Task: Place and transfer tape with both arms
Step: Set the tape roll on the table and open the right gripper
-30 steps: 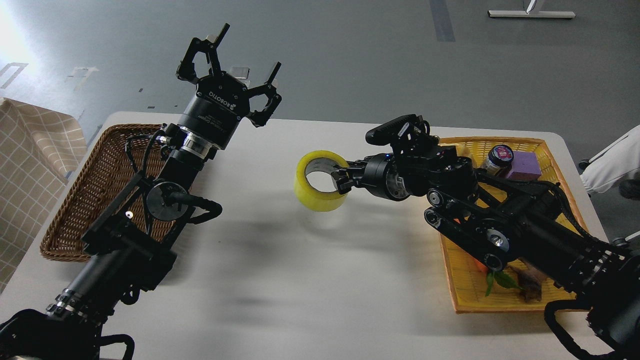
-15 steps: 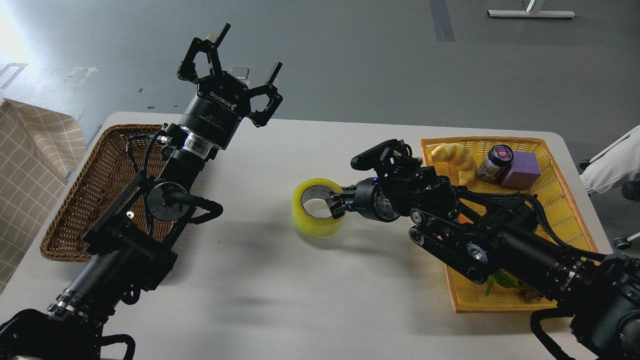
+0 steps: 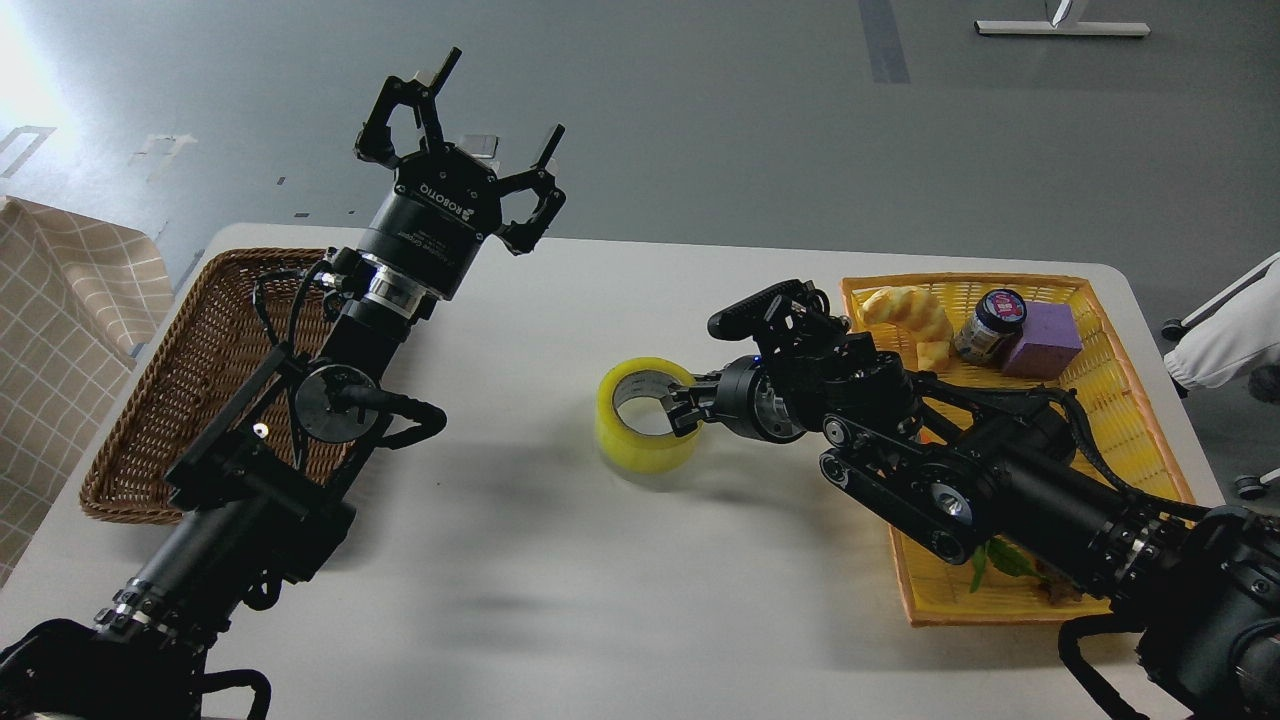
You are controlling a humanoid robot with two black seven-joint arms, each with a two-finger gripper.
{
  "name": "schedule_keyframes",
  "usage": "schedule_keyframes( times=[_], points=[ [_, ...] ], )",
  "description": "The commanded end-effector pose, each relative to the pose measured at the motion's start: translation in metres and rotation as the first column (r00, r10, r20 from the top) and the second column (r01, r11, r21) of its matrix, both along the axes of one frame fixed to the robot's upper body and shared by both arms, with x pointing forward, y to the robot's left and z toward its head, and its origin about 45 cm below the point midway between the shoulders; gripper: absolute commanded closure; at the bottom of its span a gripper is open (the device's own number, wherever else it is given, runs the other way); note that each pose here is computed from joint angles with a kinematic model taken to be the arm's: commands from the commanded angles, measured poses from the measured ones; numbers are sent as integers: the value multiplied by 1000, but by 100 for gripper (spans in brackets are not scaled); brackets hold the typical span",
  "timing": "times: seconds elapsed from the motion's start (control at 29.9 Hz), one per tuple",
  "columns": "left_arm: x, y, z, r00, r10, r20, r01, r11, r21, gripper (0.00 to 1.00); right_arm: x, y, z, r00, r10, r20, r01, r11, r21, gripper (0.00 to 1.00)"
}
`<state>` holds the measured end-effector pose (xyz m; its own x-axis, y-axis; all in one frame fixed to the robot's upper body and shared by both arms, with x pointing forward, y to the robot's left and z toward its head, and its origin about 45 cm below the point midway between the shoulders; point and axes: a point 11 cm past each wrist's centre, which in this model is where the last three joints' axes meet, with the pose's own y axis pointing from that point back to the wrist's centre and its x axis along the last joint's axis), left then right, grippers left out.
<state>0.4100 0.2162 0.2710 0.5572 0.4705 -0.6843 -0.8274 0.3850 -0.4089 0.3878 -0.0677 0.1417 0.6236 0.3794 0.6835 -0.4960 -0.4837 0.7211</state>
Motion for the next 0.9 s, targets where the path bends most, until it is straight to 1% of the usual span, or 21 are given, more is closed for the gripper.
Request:
schedule_keyframes(
  times=[0.0, 0.03, 0.2, 0.27, 0.3, 0.33, 0.37, 0.43, 0.47, 0.5, 0.53, 0.57, 0.67, 0.8, 0.87],
  points=[
    [0, -1, 0, 1000, -1, 0, 1, 1000, -2, 2, 1, -2, -1, 1000, -6, -1, 6, 1000, -3, 90],
    [0, -2, -1, 1000, -3, -3, 3, 1000, -3, 2, 1, -2, -1, 1000, -6, -2, 6, 1000, -3, 88],
    [0, -2, -1, 1000, -3, -3, 3, 1000, -3, 2, 1, -2, -1, 1000, -6, -3, 6, 1000, -2, 86],
    [0, -2, 0, 1000, -3, -1, 3, 1000, -3, 2, 1, -2, -1, 1000, -6, -3, 6, 1000, -2, 83],
    [0, -2, 0, 1000, -3, 0, 3, 1000, -3, 2, 1, -2, -1, 1000, -6, -5, 6, 1000, 0, 79],
    [0, -2, 0, 1000, -3, 0, 3, 1000, -3, 2, 1, -2, -1, 1000, -6, -5, 6, 1000, 0, 73],
    [0, -2, 0, 1000, -3, 0, 3, 1000, -3, 2, 0, -1, -1, 1000, -5, -5, 5, 1000, 2, 70],
    [0, -2, 0, 1000, -3, 1, 3, 1000, -2, 2, 0, -1, -1, 1000, -6, -6, 6, 1000, 3, 60],
    [0, -2, 0, 1000, -3, 1, 3, 1000, -2, 2, 0, -1, -1, 1000, -5, -9, 5, 1000, 5, 57],
    [0, -2, 0, 1000, -3, 1, 3, 1000, -2, 2, 0, -1, -1, 1000, -5, -8, 5, 1000, 4, 48],
    [0, -2, 0, 1000, -3, 1, 3, 1000, -2, 2, 0, -1, -1, 1000, -5, -8, 5, 1000, 4, 45],
    [0, -2, 0, 1000, -3, 1, 3, 1000, -2, 2, 0, -1, -1, 1000, -5, -8, 5, 1000, 4, 42],
    [0, -2, 0, 1000, -3, 1, 3, 1000, -2, 2, -1, -1, -2, 1000, -5, -9, 5, 1000, 4, 41],
    [0, -2, 0, 1000, -3, 1, 3, 1000, -2, 2, -1, 2, 2, 1000, 2, -7, -1, 1000, 18, 26],
    [0, -2, 0, 1000, -3, 1, 3, 1000, -2, 2, 0, 5, 6, 1000, 6, -1, -6, 1000, 28, 21]
  ],
)
